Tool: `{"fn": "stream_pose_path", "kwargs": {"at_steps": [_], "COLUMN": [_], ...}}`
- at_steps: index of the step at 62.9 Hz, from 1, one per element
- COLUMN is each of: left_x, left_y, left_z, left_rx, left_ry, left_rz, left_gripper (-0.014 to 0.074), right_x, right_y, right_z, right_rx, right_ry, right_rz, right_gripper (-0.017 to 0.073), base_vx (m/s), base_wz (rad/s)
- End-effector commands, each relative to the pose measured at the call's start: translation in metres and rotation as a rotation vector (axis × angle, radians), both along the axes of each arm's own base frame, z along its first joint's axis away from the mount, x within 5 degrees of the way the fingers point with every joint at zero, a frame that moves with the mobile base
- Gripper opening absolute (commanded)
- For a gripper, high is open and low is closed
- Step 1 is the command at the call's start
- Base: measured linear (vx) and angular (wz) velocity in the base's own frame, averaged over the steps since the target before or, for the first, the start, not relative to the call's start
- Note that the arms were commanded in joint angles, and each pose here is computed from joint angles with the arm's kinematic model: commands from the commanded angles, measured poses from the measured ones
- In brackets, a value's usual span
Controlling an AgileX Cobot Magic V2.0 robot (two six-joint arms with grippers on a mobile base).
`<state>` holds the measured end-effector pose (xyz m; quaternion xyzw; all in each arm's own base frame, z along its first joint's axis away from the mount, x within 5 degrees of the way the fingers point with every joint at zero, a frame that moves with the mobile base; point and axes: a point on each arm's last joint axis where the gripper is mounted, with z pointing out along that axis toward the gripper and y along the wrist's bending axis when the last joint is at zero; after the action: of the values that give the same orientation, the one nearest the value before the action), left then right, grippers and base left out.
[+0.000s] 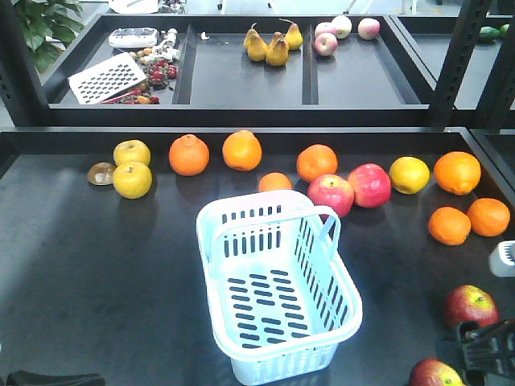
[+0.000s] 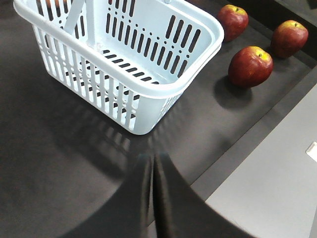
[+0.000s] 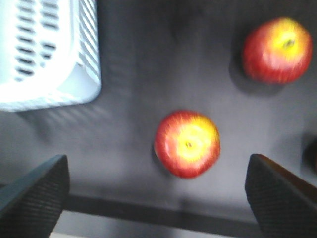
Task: Pick three apples into basket with both arms
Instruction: 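Reach the right gripper down and grasp the red apple nearest it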
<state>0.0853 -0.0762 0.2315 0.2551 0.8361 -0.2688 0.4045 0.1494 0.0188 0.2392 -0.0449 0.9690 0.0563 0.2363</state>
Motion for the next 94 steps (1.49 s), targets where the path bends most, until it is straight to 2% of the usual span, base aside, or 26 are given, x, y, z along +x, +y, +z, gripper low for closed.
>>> {"fn": "stream_pose_path", "kwargs": {"at_steps": [1, 20, 31, 58, 66, 75, 90, 94], "left_x": [0.005, 0.005, 0.005, 0.005, 0.005, 0.005, 0.005, 0.005], "left_y": [-0.001, -0.001, -0.001, -0.001, -0.001, -0.001, -0.001, -0.001], "left_z": [0.012, 0.012, 0.012, 0.012, 0.012, 0.012, 0.012, 0.012], "left_rx": [-0.052, -0.052, -0.052, -0.052, -0.052, -0.052, -0.052, -0.052], "left_ry": [-0.033, -0.033, -0.033, -0.032, -0.031, -0.031, -0.031, -0.031], "left_rz": [0.041, 0.041, 0.041, 0.04, 0.039, 0.039, 0.039, 0.039], "left_gripper": [-0.0006, -0.0006, -0.0006, -0.0006, -0.0006, -0.0006, -0.0006, -0.0006], "right_x": [0.016, 0.05, 0.065, 0.082, 0.083, 0.083, 0.078, 0.075], "right_y": [0.0, 0.001, 0.001, 0.0, 0.0, 0.0, 0.001, 0.002], "right_z": [0.0, -0.049, -0.075, -0.128, -0.134, -0.133, -0.099, -0.086], "right_rx": [-0.012, -0.031, -0.029, -0.052, -0.06, -0.058, -0.027, -0.016], "right_ry": [-0.01, 0.183, 0.234, 0.331, 0.344, 0.34, 0.245, 0.209], "right_rz": [0.001, -0.013, -0.05, -0.062, -0.055, -0.056, -0.071, -0.072], "right_gripper": [0.0654, 0.0643, 0.0637, 0.0627, 0.0591, 0.0443, -0.0008, -0.0013], "base_vx": [0.0, 0.0, 0.0, 0.0, 0.0, 0.0, 0.0, 0.0], "base_wz": [0.0, 0.0, 0.0, 0.0, 0.0, 0.0, 0.0, 0.0]}}
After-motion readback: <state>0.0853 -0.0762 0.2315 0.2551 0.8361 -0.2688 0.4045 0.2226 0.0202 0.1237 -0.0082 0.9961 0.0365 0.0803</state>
